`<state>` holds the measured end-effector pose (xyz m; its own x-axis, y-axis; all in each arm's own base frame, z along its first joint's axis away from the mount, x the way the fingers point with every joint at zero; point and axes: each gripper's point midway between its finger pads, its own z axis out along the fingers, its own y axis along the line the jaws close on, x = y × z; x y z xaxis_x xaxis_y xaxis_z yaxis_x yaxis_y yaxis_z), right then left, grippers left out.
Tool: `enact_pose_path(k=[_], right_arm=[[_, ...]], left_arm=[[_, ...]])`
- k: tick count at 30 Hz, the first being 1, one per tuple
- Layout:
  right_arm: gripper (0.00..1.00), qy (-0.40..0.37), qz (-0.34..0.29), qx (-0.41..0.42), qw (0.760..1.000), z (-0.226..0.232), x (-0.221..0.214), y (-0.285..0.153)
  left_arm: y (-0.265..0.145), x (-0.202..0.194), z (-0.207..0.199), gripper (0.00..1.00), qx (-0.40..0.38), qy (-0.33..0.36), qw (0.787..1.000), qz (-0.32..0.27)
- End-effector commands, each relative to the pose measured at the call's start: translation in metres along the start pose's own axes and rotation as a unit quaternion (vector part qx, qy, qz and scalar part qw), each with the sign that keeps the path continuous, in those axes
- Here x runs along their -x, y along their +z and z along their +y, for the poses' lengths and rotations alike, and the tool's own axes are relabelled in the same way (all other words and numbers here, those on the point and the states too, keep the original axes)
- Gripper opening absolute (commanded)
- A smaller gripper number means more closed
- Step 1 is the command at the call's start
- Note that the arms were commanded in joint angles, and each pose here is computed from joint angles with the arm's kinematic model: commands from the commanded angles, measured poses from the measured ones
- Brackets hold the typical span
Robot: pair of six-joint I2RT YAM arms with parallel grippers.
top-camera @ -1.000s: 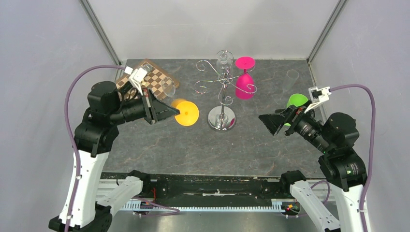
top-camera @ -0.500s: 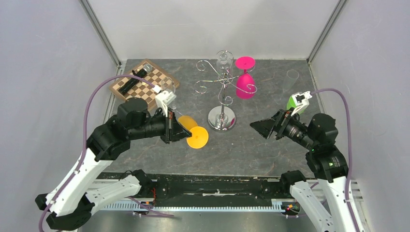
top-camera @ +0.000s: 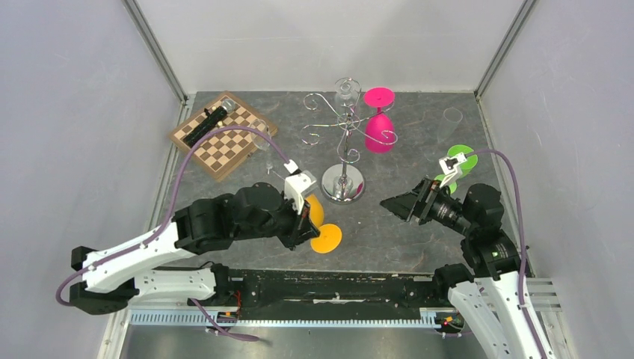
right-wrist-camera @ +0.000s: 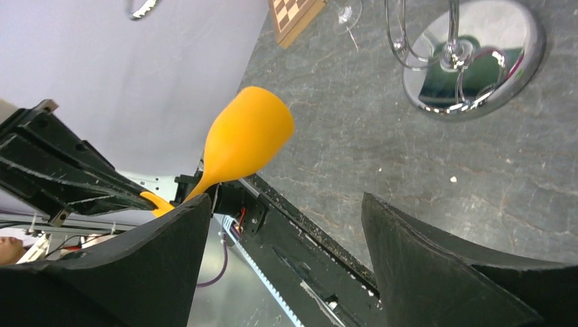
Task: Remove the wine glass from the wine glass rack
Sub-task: Place the wine glass at the center of the board.
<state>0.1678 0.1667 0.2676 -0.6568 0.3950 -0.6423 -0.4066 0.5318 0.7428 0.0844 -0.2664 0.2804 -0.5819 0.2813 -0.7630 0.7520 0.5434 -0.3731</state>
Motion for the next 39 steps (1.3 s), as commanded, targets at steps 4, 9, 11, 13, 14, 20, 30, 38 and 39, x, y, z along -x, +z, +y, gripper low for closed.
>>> enact_pose_path(k=[4, 9, 11, 13, 14, 20, 30, 38, 39], right_arm=[[0.83, 0.017, 0.015, 0.029, 0.999, 0.001, -0.012, 0.006], [0.82, 0.042, 0.035, 0.041, 0.998, -0.001, -0.024, 0.013], [0.81, 0.048, 0.043, 0.045, 0.997, 0.0, -0.026, 0.017], [0.81, 0.046, 0.051, 0.046, 0.997, 0.001, -0.029, 0.019], [0.81, 0.047, 0.054, 0.047, 0.996, 0.002, -0.03, 0.02], [0.8, 0.06, 0.082, 0.061, 0.993, 0.008, -0.049, 0.029], [0.78, 0.068, 0.129, 0.088, 0.985, 0.029, -0.085, 0.042], [0.75, 0.074, 0.145, 0.099, 0.982, 0.036, -0.096, 0.047], [0.74, 0.074, 0.146, 0.103, 0.981, 0.038, -0.097, 0.047]], left_arm=[[0.015, 0.019, -0.019, 0.02, 0.016, 0.08, 0.995, -0.058], [0.024, 0.015, -0.029, 0.02, 0.032, 0.121, 0.99, -0.058], [0.028, 0.013, -0.03, 0.02, 0.038, 0.132, 0.989, -0.056], [0.031, 0.012, -0.032, 0.02, 0.042, 0.144, 0.987, -0.057], [0.033, 0.012, -0.033, 0.02, 0.045, 0.149, 0.986, -0.059], [0.045, 0.006, -0.04, 0.02, 0.06, 0.188, 0.979, -0.057], [0.055, -0.008, -0.046, 0.02, 0.092, 0.242, 0.965, -0.044], [0.058, -0.014, -0.054, 0.02, 0.101, 0.272, 0.956, -0.041], [0.06, -0.015, -0.055, 0.02, 0.104, 0.277, 0.954, -0.04]])
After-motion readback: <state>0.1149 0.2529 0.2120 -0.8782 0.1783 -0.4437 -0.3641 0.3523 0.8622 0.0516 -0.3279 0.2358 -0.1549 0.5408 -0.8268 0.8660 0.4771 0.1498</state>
